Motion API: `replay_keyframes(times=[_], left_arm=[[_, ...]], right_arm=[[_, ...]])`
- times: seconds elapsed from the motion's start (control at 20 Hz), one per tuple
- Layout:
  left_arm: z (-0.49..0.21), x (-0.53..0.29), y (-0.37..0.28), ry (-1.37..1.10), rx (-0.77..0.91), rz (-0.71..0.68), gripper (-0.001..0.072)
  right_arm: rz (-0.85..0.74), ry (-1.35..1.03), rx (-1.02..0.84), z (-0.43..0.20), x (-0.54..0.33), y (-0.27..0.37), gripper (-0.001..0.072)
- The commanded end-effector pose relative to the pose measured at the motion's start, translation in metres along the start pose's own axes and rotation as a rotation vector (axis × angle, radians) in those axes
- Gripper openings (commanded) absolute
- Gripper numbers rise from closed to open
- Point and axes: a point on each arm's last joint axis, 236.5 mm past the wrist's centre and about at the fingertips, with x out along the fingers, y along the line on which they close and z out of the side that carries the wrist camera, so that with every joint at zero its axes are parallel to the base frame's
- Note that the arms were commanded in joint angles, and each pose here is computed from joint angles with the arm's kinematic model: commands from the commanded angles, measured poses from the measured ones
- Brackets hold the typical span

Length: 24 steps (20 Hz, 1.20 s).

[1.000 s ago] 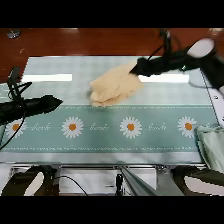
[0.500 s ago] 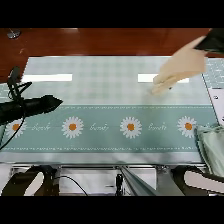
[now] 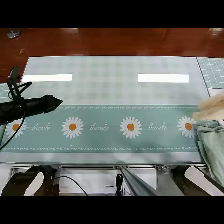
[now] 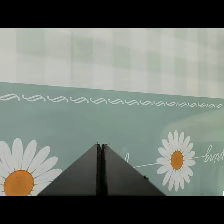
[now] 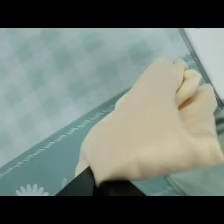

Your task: Fold the shirts.

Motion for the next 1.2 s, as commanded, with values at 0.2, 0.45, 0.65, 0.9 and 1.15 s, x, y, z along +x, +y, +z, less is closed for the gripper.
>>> replay_keyframes(times=[0.2,0.45,0.65,0.9,1.15], left_arm=[[0.002,0.0,0.001,-0.008,-0.001,0.002,0.0029],[0.005,0.0,0.001,-0.019,0.003,0.004,0.0029],[0.035,-0.002,0.002,-0.119,0.117,0.024,0.0028],[0.1,0.008,-0.088,-0.102,0.247,-0.141,0.0027],[0.118,0.016,-0.176,-0.044,0.727,-0.038,0.0027]], right_arm=[[-0.565,0.154,0.362,-0.144,-0.016,-0.158,0.0018],[-0.773,0.116,0.479,-0.184,-0.023,-0.194,0.0637],[-0.534,-0.069,0.373,-0.102,0.014,-0.162,0.0631],[0.651,-0.591,0.028,0.049,-0.014,0.148,0.0017],[0.583,-0.224,-0.571,-0.083,0.105,0.27,0.0018]])
